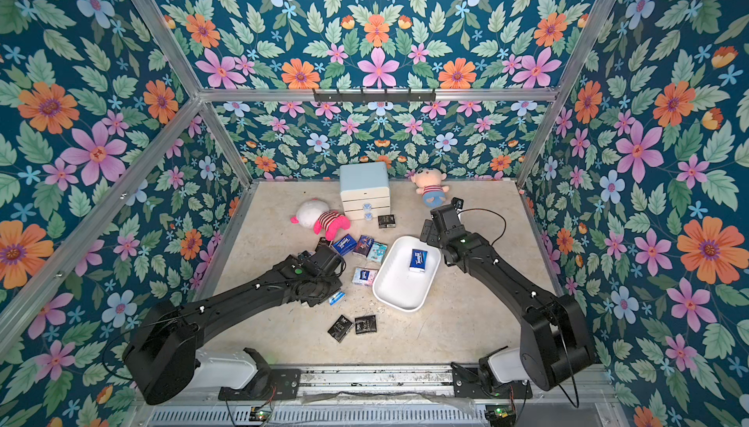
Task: Put the pocket tissues into the storage box
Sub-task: Pick up the pocket tissues from the center of the board, then place the pocket tissues in the storage box.
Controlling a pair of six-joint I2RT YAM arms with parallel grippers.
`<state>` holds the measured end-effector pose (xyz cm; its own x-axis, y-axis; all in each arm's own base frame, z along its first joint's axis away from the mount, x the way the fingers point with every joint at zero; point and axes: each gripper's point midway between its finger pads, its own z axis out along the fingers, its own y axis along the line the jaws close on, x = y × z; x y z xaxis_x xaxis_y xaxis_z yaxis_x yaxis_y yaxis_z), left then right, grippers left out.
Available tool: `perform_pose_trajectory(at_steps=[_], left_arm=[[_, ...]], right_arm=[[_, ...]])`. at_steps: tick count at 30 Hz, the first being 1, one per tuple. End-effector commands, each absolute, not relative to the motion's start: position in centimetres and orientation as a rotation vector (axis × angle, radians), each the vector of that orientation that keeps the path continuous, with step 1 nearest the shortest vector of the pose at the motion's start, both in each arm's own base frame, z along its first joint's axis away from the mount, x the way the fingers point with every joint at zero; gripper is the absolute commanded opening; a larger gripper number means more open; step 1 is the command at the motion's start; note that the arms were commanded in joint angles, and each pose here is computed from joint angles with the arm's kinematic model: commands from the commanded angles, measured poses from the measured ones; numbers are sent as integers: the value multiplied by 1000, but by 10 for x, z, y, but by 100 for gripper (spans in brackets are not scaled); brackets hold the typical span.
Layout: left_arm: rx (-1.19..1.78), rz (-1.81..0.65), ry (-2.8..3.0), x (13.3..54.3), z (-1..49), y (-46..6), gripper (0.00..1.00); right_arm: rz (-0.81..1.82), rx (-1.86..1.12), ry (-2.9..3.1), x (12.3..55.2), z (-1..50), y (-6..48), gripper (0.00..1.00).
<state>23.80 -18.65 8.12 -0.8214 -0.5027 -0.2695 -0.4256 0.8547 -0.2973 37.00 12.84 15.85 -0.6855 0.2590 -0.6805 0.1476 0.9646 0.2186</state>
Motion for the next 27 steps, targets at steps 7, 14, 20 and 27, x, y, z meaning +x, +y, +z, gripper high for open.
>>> perform_pose_trajectory(at_steps=[7, 14, 20, 27], left_arm=[[-201, -303, 2654, 299, 133, -243, 33], [104, -352, 2639, 332, 143, -305, 33], [305, -438, 2628, 352, 142, -355, 31], [536, -426, 2657, 363, 125, -389, 30]], right_arm=[[361, 257, 2379, 352, 156, 142, 99], [465, 396, 2354, 347, 162, 127, 99], [456, 481, 2345, 332, 155, 101, 99], [423, 574, 2330, 307, 142, 80, 99]])
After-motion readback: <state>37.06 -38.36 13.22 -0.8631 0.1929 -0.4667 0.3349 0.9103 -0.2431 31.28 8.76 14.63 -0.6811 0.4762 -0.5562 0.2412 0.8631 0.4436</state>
